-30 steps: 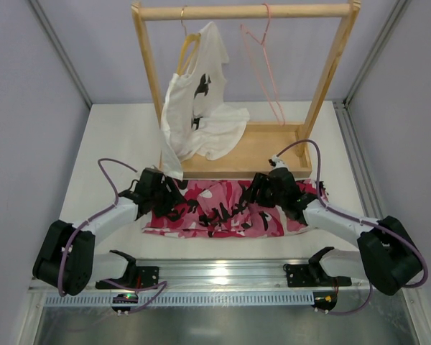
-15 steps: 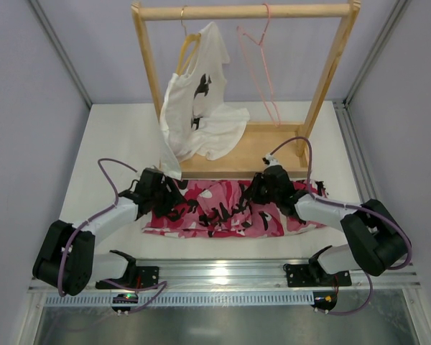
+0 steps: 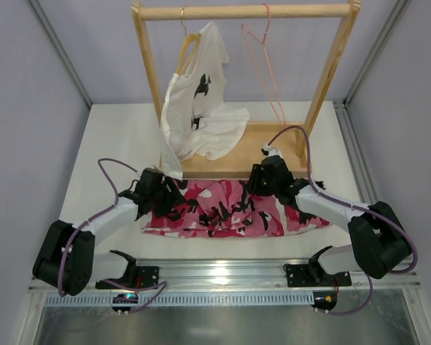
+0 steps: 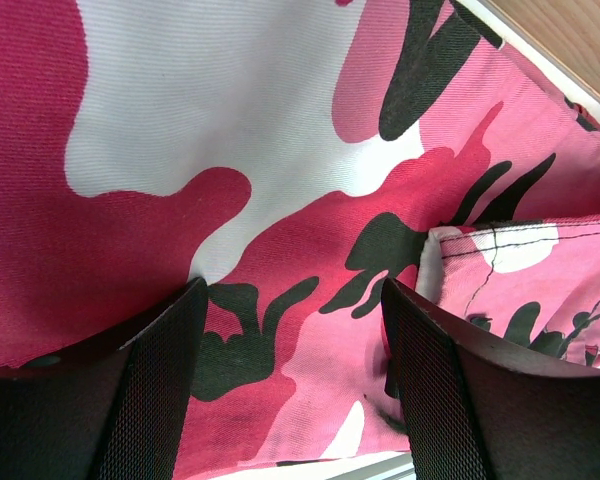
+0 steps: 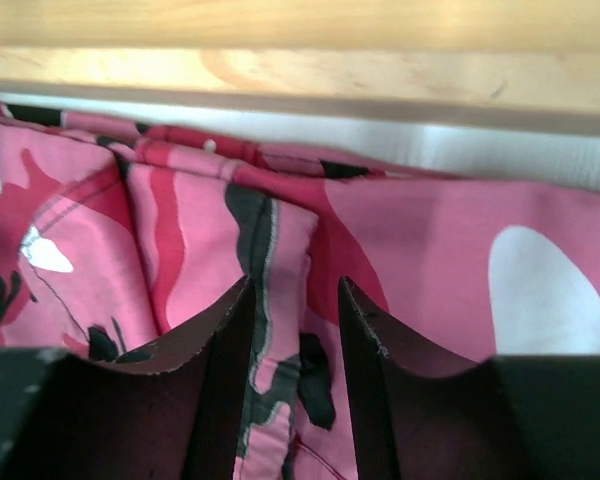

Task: Place the trousers on the hanger
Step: Fold the trousers

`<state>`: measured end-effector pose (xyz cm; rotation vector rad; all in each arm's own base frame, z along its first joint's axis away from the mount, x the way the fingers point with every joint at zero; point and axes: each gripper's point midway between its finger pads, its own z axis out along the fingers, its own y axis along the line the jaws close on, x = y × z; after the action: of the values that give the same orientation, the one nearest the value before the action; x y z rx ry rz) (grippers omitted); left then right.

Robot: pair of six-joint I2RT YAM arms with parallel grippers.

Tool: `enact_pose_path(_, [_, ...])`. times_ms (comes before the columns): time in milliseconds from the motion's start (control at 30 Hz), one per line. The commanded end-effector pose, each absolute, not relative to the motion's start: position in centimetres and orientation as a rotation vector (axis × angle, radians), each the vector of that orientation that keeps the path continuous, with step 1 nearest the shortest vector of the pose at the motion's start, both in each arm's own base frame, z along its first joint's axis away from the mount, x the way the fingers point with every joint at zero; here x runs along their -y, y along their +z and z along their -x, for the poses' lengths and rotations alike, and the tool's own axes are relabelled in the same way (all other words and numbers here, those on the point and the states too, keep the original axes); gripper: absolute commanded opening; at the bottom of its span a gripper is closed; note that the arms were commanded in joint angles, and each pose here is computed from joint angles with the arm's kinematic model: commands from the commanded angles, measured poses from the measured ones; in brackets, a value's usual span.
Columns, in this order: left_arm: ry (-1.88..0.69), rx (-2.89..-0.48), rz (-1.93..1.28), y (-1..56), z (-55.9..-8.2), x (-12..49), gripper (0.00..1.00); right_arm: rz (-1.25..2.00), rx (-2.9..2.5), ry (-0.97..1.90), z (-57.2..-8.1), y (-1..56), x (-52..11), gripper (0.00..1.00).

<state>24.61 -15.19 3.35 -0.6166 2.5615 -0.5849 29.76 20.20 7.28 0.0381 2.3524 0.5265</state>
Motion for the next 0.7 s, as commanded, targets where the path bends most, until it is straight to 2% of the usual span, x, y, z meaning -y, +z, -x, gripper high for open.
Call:
enact_pose_path(0, [-0.495,-2.595,0.617,2.2,-23.9,14.1,0.72,-0.032,-2.388,0.454,-29.2,8.1,-19.0,0.43])
enact_pose_path(167, [-0.515,-2.577,0.606,3.1,-24.5,14.4,0.72,0.005,-2.370,0.557,-26.9,10.4,-19.8,0.38])
enact_pose_path(367, [-0.523,-2.572,0.599,3.3,-24.6,14.5,0.72,0.082,-2.287,0.892,-23.6,13.4,-24.1,0.36])
enact_pose_path(467, [-0.524,-2.575,0.602,3.1,-24.5,14.5,0.72,0.087,-2.244,1.053,-22.4,13.1,-25.8,0.36])
enact_pose_path(667, [-0.513,-2.573,0.609,2.6,-24.2,14.3,0.72,0.027,-2.371,0.910,-22.4,7.0,-24.4,0.36])
